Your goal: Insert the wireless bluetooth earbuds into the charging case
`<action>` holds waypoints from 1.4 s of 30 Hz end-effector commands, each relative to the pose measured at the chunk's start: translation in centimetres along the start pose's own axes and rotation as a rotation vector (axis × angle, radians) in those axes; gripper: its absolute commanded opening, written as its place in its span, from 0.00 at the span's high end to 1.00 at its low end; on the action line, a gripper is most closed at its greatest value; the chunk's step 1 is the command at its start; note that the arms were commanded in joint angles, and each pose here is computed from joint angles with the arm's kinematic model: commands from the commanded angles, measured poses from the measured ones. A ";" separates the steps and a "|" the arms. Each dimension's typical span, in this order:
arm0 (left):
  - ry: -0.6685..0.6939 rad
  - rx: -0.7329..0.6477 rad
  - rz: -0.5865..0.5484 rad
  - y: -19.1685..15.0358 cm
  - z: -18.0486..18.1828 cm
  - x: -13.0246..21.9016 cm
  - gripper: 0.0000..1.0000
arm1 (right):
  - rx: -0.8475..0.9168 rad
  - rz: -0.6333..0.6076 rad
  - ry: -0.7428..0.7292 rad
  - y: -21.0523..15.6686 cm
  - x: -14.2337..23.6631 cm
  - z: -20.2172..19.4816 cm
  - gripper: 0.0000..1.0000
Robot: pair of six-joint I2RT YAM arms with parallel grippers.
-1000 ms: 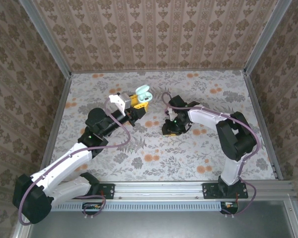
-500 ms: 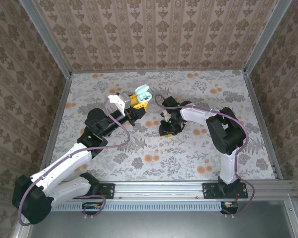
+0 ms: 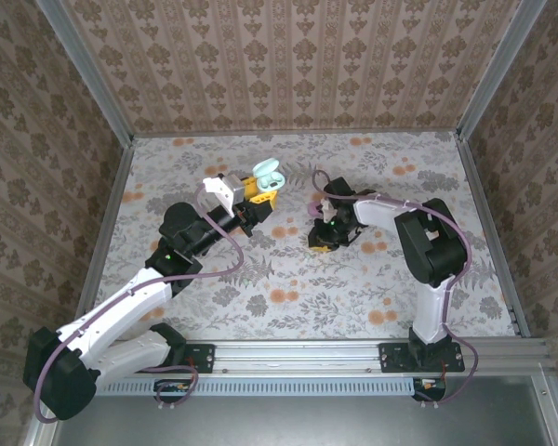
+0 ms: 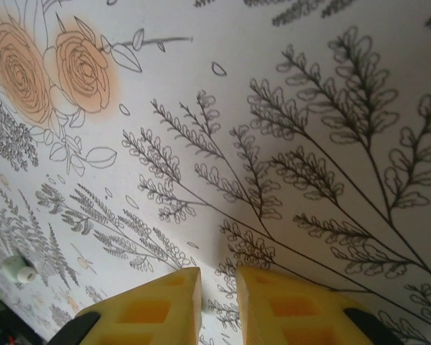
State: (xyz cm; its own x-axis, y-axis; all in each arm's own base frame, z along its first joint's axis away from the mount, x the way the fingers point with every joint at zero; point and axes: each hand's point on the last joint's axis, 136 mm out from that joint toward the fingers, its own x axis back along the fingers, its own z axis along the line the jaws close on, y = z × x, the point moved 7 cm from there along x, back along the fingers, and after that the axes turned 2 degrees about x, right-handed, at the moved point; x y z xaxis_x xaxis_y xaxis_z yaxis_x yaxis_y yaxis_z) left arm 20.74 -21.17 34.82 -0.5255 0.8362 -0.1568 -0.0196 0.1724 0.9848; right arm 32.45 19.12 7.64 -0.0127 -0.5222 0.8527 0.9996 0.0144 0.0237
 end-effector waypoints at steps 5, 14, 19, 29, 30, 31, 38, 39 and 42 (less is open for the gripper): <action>-0.023 -0.006 -0.040 1.5 -0.4 -0.5 0.66 | -0.039 0.007 0.028 -1.8 0.9 -0.4 0.73; -0.029 -0.006 -0.039 1.5 -0.4 -0.7 0.66 | 0.011 0.003 0.133 -1.4 1.2 1.2 0.65; -0.025 -0.010 -0.040 1.5 -0.4 -0.5 0.66 | 0.035 0.054 0.133 -1.6 0.0 1.9 0.62; -0.015 -0.015 -0.039 1.7 -0.5 -0.1 0.66 | 0.047 0.098 0.063 -2.2 -1.4 1.7 0.66; -0.015 -0.015 -0.037 1.6 -0.5 -0.1 0.66 | 0.053 0.102 0.057 -2.3 -1.5 1.7 0.66; -0.015 -0.013 -0.036 1.6 -0.5 -0.1 0.66 | 0.059 0.107 0.050 -2.4 -1.5 1.8 0.66; -0.018 -0.010 -0.032 1.5 -0.4 -0.4 0.66 | 0.083 0.102 -0.041 -2.7 -2.1 1.7 0.67; -0.018 -0.008 -0.031 1.4 -0.4 -0.4 0.66 | 0.068 0.117 -0.066 -3.0 -2.2 1.5 0.67; -0.022 -0.008 -0.028 1.3 -0.4 -0.5 0.66 | 0.063 0.106 -0.115 -2.7 -2.6 1.8 0.69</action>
State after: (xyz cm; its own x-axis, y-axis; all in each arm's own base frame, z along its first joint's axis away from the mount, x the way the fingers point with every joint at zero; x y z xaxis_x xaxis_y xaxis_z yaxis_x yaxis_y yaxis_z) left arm 20.93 -21.55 34.44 -0.5230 0.8410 -0.1386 -0.0039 0.1602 0.9871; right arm 30.36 21.99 7.77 0.0526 -0.5137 0.8564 0.9931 0.1165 0.0089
